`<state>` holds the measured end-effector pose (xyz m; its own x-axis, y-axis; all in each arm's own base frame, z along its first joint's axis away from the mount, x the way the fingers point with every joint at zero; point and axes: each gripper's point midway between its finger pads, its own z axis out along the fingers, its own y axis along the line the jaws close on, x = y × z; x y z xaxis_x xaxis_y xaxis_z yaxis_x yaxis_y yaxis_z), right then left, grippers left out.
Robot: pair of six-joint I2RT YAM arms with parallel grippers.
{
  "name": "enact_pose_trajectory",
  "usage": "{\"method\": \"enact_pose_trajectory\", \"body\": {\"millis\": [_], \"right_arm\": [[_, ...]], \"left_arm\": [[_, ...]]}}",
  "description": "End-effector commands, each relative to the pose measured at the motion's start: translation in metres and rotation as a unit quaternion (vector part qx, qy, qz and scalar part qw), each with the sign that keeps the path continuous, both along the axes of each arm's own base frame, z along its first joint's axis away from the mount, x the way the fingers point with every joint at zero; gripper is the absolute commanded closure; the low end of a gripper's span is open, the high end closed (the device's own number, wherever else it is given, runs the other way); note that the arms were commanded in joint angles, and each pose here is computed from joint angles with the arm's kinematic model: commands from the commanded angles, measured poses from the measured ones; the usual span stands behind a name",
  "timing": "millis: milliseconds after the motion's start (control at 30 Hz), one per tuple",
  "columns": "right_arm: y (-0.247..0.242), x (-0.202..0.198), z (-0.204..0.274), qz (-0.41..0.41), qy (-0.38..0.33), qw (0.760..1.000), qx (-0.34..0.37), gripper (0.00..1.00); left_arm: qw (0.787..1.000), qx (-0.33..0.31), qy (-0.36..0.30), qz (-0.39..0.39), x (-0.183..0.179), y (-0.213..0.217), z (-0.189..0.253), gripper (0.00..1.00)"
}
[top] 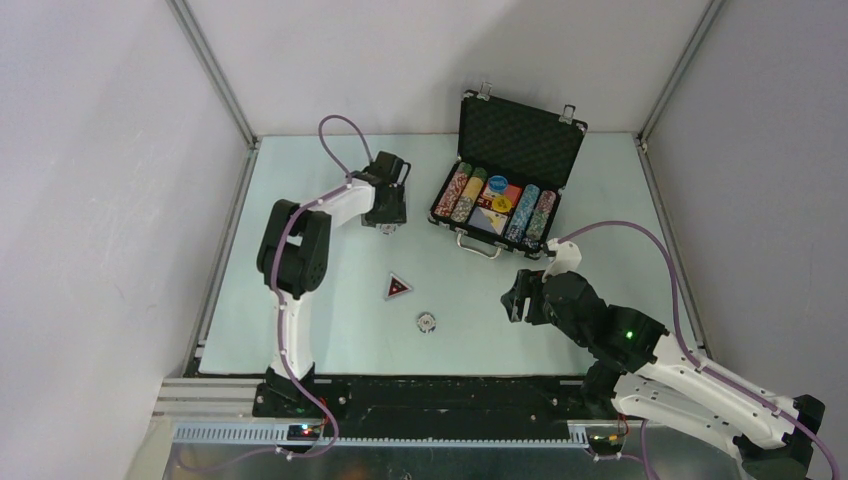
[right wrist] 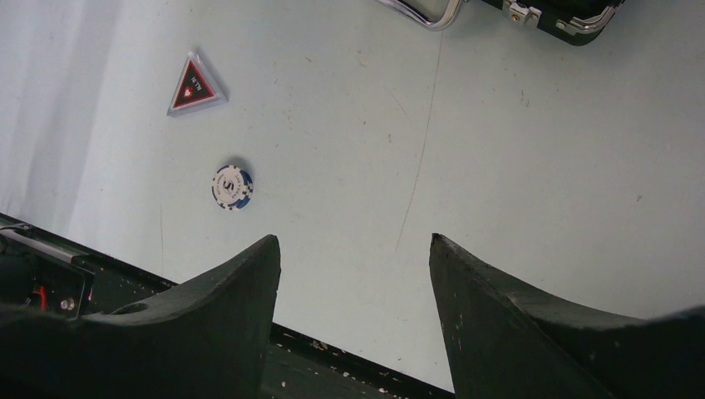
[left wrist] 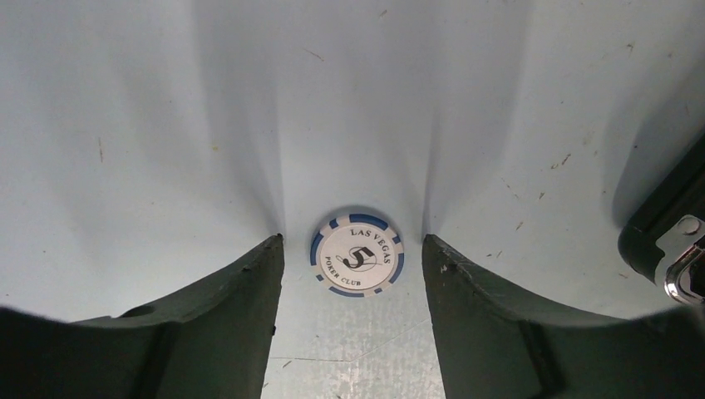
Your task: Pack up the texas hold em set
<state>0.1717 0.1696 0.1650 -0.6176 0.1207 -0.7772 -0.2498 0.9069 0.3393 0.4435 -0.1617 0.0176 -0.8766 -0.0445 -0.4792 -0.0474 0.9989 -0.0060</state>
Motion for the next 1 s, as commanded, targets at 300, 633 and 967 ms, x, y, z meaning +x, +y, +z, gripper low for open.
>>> {"method": "enact_pose_trajectory", "body": {"millis": [300,633,967], "right_arm": [[0.003,0.003,0.004,-0.006,-0.005,1.0,0.014,0.3],[0.003,0.003,0.004,-0.005,-0.004,1.0,0.013,0.3],[0.005,0.003,0.005,-0.004,-0.005,1.0,0.015,0.3]], "left_arm": [[0.998,0.027,0.049,-0.008,-0.035,0.01,-0.015,0.35],[0.998,0.026,0.051,-0.011,-0.039,0.008,-0.015,0.42],[0.998,0.024,0.05,-0.012,-0.042,0.008,-0.012,0.5]]}}
